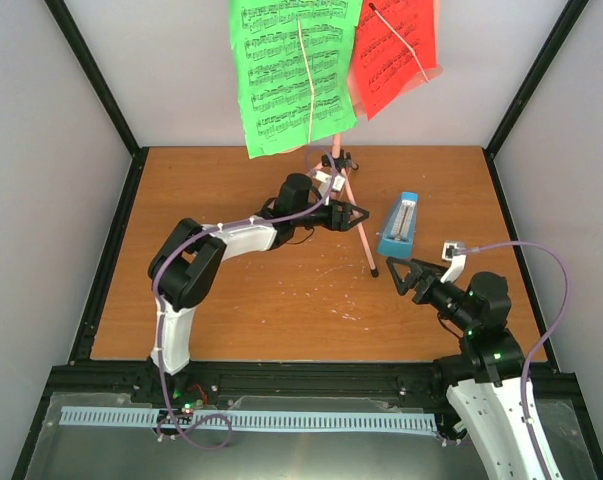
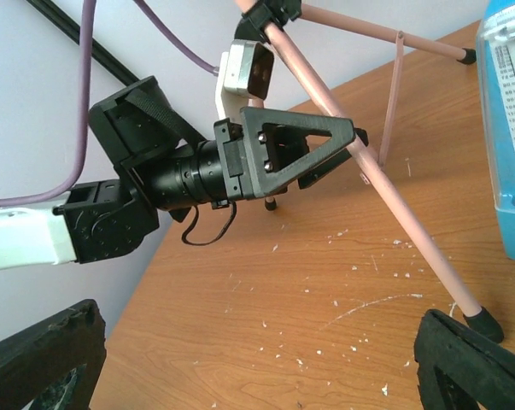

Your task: Pack up the instrument practice props

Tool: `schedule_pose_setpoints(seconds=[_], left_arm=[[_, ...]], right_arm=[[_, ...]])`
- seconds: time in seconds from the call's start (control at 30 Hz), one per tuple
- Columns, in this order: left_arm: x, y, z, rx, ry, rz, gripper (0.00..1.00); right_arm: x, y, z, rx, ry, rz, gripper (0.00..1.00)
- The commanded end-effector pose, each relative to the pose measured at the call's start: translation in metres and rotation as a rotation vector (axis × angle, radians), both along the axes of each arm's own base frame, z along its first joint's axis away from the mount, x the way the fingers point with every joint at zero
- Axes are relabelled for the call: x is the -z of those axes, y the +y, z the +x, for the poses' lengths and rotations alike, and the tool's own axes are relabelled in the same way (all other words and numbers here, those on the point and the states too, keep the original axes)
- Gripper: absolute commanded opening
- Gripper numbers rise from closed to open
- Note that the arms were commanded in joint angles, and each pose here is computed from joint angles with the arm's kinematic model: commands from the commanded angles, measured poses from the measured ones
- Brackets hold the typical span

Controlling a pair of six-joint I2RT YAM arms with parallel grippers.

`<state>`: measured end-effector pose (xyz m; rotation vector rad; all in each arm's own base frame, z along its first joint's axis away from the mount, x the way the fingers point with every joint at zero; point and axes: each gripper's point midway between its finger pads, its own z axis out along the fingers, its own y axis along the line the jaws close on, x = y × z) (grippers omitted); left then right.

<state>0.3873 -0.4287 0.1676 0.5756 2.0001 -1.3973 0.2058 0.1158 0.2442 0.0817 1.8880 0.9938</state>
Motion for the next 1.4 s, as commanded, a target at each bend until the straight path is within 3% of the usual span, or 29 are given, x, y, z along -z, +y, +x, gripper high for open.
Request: schedule_pose_setpoints(seconds=[0.0, 0.2, 0.47, 0.7, 0.83, 1.03, 1.37], left_arm=[[-0.056, 0.011, -0.011, 0.016, -0.132, -0.032, 0.8], [-0.082, 0.075, -0.024, -0.055, -0.22, -0.049, 0.93], [-0.083, 0.198, -0.036, -0.237, -0.164, -0.044, 0.94], [-0.147, 0.283, -0.071, -0.364, -0.168, -0.142, 0.94], [-0.211, 0.285, -0.103, -0.303, -0.245, -0.199, 0.92], [-0.289, 0.278, -0.135, -0.225, -0.381, -0.212, 0.83], [-0.326, 0.237, -0.12, -0.111, -0.403, -0.144, 0.82]], right_arm=[[-0.022, -0.001, -0.001, 0.006, -0.036, 0.001, 0.97], [-0.037, 0.007, 0.007, -0.037, -0.039, 0.016, 0.94], [-0.078, 0.023, 0.019, -0.116, -0.066, 0.035, 0.88], [-0.144, 0.068, 0.029, -0.236, -0.151, 0.004, 0.85], [-0.19, 0.106, 0.038, -0.321, -0.223, -0.021, 0.85], [-0.261, 0.141, 0.054, -0.425, -0.343, 0.066, 0.88], [-0.327, 0.178, 0.089, -0.5, -0.459, 0.079, 0.85]])
